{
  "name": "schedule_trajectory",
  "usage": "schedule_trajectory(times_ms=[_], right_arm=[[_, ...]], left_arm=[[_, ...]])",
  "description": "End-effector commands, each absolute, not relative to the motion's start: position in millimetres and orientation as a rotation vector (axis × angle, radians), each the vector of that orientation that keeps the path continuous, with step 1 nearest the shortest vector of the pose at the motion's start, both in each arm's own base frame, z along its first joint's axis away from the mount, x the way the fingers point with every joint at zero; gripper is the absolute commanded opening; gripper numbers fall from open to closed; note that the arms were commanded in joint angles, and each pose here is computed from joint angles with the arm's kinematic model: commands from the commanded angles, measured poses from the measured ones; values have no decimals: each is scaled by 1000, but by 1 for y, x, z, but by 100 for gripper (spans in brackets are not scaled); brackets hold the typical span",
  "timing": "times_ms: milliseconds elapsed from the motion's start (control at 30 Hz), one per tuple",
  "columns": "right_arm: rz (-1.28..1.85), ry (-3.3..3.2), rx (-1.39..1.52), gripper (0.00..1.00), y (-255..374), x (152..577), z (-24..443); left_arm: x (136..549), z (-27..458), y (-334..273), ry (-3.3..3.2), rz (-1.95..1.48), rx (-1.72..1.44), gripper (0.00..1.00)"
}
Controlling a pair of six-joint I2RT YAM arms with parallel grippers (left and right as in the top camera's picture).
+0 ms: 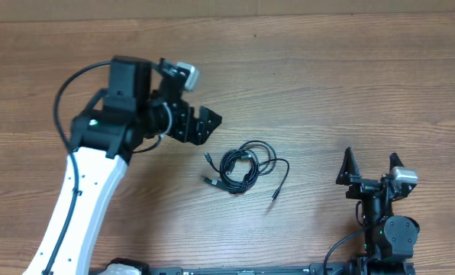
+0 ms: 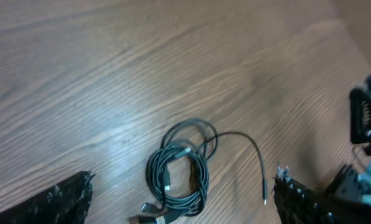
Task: Untangle cables
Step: 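Move the left gripper over the black cable bundle and lower it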
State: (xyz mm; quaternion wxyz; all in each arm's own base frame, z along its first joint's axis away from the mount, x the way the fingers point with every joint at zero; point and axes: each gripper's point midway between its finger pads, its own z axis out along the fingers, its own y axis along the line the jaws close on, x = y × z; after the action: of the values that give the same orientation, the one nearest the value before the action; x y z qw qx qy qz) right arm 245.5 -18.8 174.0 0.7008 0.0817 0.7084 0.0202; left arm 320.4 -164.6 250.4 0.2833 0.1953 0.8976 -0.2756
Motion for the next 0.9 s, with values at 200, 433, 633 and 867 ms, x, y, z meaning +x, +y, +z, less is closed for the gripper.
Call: schedule_trajectory(times_ms=[200, 433, 633, 867], right_arm=[[40, 1577, 192, 100, -21, 246, 171], [40, 1577, 192, 100, -21, 246, 171], [40, 1577, 192, 100, -21, 246, 171], [40, 1577, 192, 100, -21, 246, 171]], left_arm=[[325, 212, -192, 2456, -302, 740, 92], [318, 155, -211, 2549, -182, 985, 86], [312, 121, -218, 2579, -188, 1184, 84], [308, 84, -219, 2620, -185, 1339, 74]])
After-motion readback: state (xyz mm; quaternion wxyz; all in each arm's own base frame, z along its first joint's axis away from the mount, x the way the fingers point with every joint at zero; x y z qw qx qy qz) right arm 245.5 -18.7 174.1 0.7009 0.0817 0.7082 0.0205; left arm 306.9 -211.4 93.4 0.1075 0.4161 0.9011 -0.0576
